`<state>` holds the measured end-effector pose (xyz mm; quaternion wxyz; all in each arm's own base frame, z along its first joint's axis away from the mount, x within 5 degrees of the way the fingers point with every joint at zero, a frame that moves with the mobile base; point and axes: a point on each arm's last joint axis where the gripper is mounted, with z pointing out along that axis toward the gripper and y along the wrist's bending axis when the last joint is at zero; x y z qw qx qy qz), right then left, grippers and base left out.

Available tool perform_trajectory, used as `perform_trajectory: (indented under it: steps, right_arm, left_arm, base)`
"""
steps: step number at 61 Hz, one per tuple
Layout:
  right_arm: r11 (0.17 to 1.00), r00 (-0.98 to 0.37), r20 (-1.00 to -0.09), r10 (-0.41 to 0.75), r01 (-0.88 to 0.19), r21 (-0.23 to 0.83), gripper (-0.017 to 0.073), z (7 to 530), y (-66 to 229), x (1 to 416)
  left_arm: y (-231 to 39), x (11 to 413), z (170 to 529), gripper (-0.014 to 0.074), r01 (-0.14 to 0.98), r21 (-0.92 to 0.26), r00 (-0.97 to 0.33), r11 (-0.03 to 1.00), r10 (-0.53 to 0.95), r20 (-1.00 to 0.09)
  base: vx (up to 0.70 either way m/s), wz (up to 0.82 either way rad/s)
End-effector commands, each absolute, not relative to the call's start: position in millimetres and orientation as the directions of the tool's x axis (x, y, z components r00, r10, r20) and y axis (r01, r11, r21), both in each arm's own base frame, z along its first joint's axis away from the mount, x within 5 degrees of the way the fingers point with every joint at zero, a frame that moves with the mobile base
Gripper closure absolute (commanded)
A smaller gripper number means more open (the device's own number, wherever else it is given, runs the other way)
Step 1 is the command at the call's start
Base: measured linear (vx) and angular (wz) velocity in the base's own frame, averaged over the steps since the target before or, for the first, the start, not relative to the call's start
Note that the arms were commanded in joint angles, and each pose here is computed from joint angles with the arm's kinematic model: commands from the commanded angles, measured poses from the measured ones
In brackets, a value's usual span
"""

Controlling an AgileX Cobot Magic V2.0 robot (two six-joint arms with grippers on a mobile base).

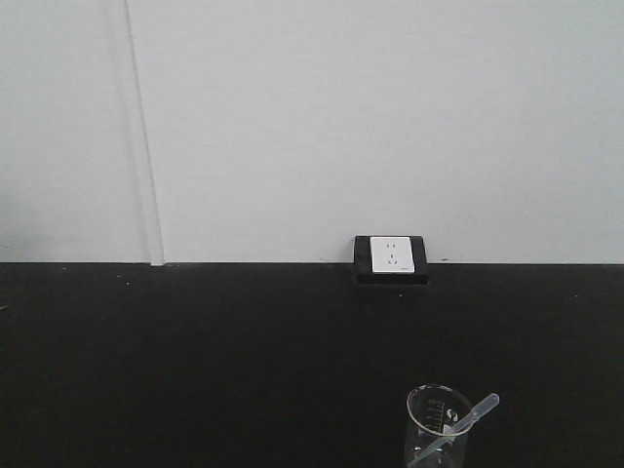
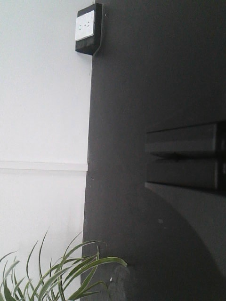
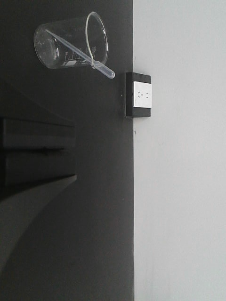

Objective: Grab transparent chemical and place on left bench

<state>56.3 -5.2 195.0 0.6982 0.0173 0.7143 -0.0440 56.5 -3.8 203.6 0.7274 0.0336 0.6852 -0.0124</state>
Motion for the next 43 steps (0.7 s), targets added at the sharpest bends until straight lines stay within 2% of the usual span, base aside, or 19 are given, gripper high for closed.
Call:
perform_trajectory:
  steps: [1,43]
  right_arm:
    - [0.995,0.054,-0.997,-0.055,0.090,-0.050,0.0566,200.6,-4.9,56.1]
    - [0.995,0.054,-0.997,-0.056,0.090,-0.051,0.0566,200.6,-4.9,56.1]
  left_arm:
    - [-3.6,55.0,206.3,0.0597,0.063,0.023,0.141,0.998,0.014,-0.990]
    - [-3.6,55.0,206.3,0.0597,0.063,0.023,0.141,0.998,0.014,-0.990]
  base:
    - [0.00,0.00]
    - [0.00,0.00]
